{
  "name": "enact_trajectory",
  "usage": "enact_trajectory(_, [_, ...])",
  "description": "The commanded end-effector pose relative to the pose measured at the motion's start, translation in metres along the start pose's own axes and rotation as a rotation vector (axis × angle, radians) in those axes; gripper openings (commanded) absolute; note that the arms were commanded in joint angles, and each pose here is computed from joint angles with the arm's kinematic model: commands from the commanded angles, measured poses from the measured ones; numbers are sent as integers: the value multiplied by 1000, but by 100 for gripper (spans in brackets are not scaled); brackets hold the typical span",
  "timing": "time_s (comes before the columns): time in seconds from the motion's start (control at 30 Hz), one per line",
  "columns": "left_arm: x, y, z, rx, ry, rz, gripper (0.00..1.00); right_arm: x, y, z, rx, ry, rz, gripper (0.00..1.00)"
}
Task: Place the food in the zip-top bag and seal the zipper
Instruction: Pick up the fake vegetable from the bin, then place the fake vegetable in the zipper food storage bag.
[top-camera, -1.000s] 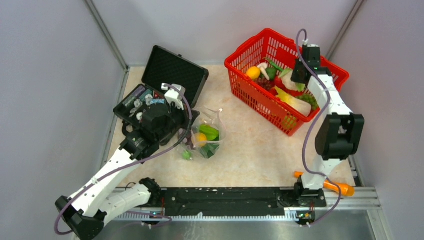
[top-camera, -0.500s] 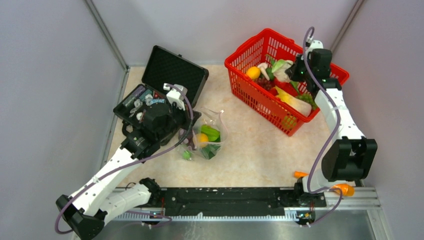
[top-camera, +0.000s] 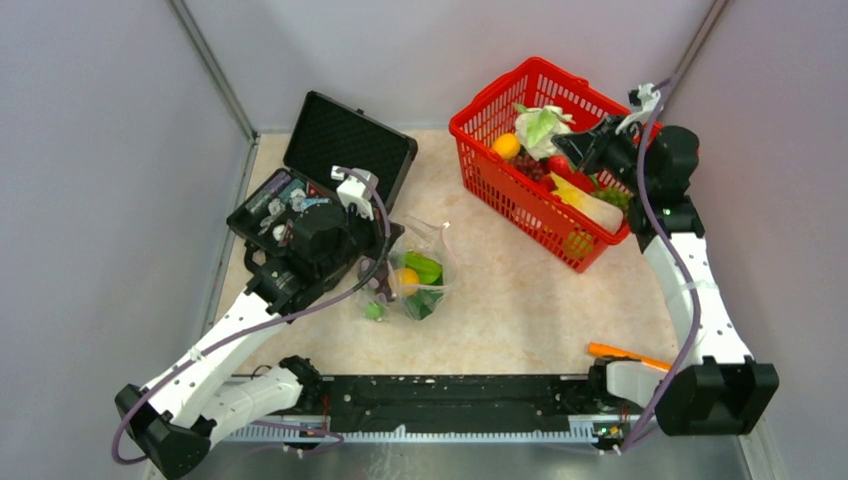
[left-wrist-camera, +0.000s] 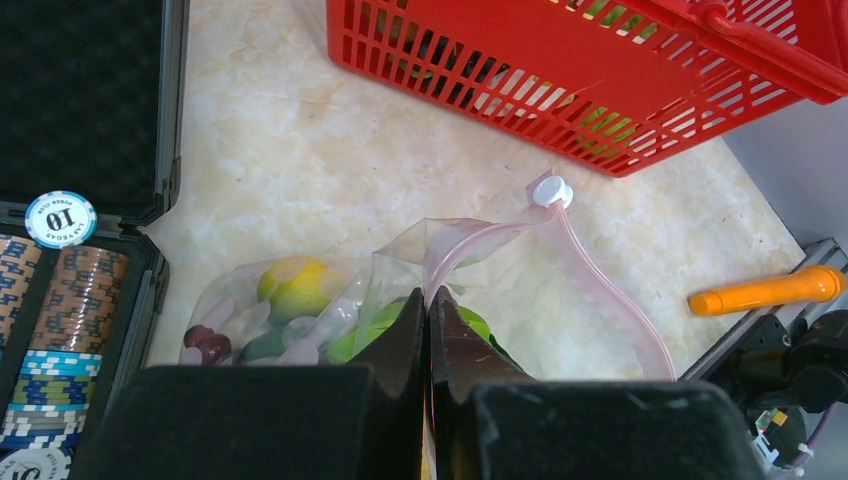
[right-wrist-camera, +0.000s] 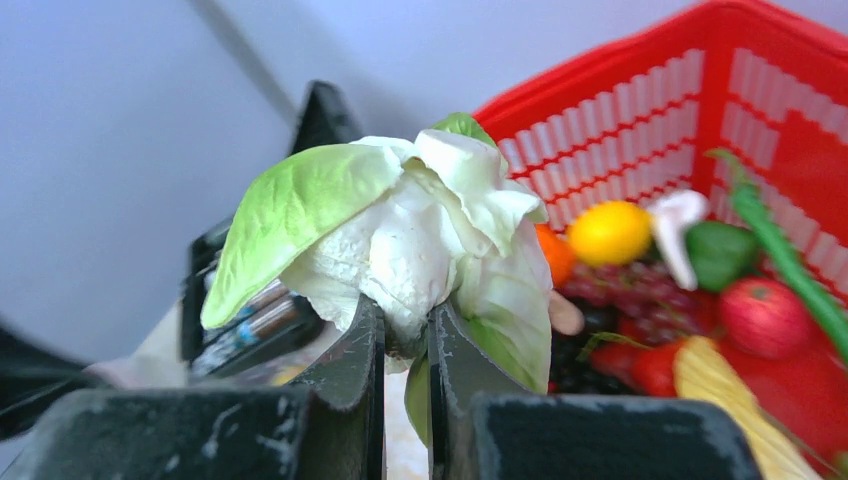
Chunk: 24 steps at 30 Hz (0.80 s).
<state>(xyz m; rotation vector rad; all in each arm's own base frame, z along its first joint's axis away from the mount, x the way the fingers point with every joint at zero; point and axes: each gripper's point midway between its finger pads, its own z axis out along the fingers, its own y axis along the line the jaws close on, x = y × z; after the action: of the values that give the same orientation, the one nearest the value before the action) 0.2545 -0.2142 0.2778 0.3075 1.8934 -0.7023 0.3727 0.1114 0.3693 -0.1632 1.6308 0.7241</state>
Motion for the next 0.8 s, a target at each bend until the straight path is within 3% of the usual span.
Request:
enact_trajectory(0.0, [-31,-8,1,13,-86,-9,0,-11,91,-18,-339,-41,-44,0])
enact_trajectory(0.2, [-35,-10,4,19,-95,-26,0,28,161,-38,-580,53,-82,0])
enact_trajectory(0.37, [-41,-12,4,23,-107,-32,0,58,193,-53,-720,129,-75,0])
enact_trajectory(0.57, [-42,-11,7,16,-110,-37,0,89,212,-58,-800,206,-58,0])
enact_trajectory(0.77, [-42,-11,7,17,-112,-40,0,129,202,-44,-711,350,-62,0])
